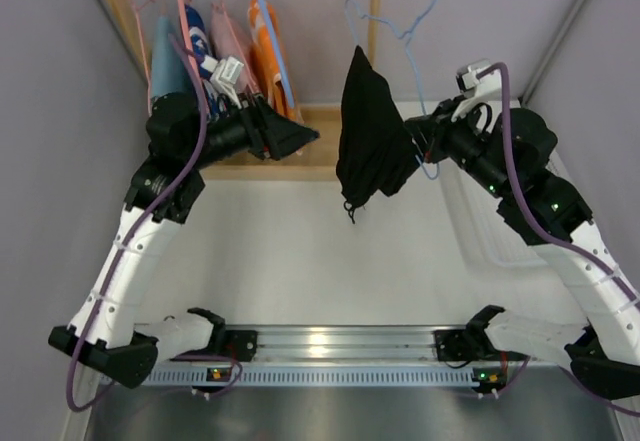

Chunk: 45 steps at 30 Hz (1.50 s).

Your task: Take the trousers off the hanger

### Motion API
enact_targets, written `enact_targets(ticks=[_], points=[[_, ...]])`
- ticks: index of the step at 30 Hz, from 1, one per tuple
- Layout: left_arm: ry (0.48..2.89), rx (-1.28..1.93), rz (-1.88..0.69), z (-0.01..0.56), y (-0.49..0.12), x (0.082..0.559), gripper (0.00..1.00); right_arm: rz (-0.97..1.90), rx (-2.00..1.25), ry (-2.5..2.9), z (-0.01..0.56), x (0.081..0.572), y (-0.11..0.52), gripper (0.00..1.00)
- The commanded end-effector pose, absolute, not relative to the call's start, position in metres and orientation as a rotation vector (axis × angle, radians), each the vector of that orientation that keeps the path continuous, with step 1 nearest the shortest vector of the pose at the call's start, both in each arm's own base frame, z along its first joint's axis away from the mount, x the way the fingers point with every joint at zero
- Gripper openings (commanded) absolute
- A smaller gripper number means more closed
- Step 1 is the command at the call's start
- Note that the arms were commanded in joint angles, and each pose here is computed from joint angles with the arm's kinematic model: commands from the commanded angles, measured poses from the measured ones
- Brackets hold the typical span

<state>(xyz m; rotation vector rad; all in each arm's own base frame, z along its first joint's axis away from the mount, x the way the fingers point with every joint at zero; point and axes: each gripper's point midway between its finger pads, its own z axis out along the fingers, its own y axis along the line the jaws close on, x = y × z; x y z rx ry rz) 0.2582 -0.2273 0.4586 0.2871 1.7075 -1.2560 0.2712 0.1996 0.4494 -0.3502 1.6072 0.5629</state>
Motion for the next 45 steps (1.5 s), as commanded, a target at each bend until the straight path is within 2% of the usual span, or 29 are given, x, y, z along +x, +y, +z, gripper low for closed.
enact_targets(ticks=[1, 3, 8, 11, 13, 27, 34, 38, 39, 42, 44, 45], points=[[1.586, 0.231, -1.355, 0.503, -0.248, 0.264, 0.85, 0.591, -0.24, 1.506, 0.481, 0.263, 0.187, 0.0], [1.612, 0.203, -1.4, 0.5, -0.267, 0.276, 0.84, 0.578, -0.231, 1.52, 0.473, 0.263, 0.184, 0.0], [1.546, 0.229, -1.482, 0.528, -0.318, 0.27, 0.81, 0.571, -0.23, 1.547, 0.456, 0.26, 0.181, 0.0], [1.486, 0.214, -1.534, 0.547, -0.342, 0.273, 0.73, 0.572, -0.214, 1.557, 0.451, 0.259, 0.181, 0.0], [1.539, 0.174, -1.592, 0.538, -0.362, 0.278, 0.69, 0.574, -0.192, 1.559, 0.45, 0.259, 0.18, 0.0], [1.648, 0.064, -1.685, 0.517, -0.416, 0.29, 0.65, 0.648, -0.223, 1.562, 0.448, 0.25, 0.189, 0.0], [1.639, 0.083, -1.722, 0.52, -0.431, 0.285, 0.59, 0.678, -0.262, 1.573, 0.444, 0.25, 0.204, 0.0], [1.638, 0.068, -1.709, 0.519, -0.43, 0.288, 0.45, 0.692, -0.277, 1.575, 0.442, 0.248, 0.209, 0.0], [1.645, 0.063, -1.71, 0.517, -0.43, 0.288, 0.37, 0.703, -0.284, 1.572, 0.443, 0.246, 0.212, 0.0], [1.658, 0.042, -1.72, 0.515, -0.43, 0.288, 0.24, 0.707, -0.298, 1.57, 0.44, 0.246, 0.215, 0.0], [1.663, 0.033, -1.722, 0.513, -0.43, 0.289, 0.19, 0.717, -0.317, 1.573, 0.438, 0.245, 0.218, 0.0], [1.664, 0.029, -1.725, 0.513, -0.43, 0.289, 0.08, 0.719, -0.32, 1.57, 0.437, 0.245, 0.219, 0.0]])
